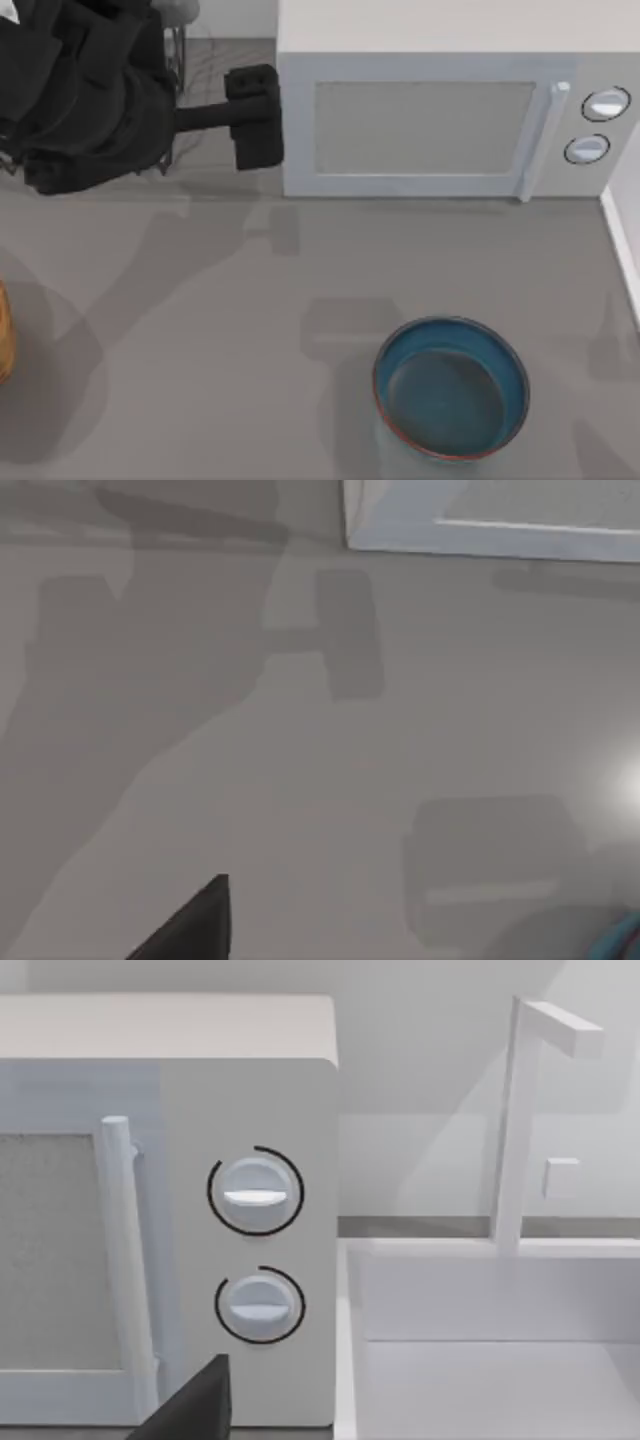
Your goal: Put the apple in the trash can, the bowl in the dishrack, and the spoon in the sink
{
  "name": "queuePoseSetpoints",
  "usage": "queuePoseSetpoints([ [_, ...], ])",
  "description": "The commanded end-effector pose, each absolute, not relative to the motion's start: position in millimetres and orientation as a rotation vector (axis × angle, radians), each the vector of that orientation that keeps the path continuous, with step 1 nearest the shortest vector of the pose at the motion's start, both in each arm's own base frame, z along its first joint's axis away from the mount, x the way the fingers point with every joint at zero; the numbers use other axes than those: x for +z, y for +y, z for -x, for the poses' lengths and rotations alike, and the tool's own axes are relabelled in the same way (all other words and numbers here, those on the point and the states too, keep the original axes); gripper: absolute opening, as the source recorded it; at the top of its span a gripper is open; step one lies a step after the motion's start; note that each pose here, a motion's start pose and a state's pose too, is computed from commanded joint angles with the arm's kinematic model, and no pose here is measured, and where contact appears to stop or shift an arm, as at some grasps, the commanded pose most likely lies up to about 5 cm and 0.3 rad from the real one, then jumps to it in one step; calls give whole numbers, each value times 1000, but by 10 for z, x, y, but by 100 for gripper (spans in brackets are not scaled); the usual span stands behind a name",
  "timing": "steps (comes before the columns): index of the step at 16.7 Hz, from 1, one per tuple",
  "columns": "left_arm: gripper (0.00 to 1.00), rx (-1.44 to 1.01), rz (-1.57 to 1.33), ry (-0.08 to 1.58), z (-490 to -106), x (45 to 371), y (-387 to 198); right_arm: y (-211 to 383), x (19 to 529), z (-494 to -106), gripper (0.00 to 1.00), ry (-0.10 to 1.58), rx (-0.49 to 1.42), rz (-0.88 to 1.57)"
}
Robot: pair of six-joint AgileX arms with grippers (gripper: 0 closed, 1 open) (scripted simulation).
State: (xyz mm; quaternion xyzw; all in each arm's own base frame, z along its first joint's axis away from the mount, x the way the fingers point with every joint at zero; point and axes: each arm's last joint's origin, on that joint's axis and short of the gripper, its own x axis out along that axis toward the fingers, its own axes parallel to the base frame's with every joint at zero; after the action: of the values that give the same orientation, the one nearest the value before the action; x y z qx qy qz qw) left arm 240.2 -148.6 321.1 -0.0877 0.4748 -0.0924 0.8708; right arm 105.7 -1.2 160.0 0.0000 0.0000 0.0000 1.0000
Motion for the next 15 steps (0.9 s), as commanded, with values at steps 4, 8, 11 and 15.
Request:
queuePoseSetpoints([
  [4,100,-168,145,1193,-2716,3180,-2381,-12,1600,-1057,100,0,0,0],
  [8,100,-119,89,1337,-2739,2925,-3280,-12,1600,-1057,100,0,0,0],
  [11,100,-75,44,1408,-2583,2660,-3824,-12,1600,-1057,100,0,0,0],
  [15,100,-32,1,1457,-2275,2378,-4288,-12,1600,-1057,100,0,0,0],
])
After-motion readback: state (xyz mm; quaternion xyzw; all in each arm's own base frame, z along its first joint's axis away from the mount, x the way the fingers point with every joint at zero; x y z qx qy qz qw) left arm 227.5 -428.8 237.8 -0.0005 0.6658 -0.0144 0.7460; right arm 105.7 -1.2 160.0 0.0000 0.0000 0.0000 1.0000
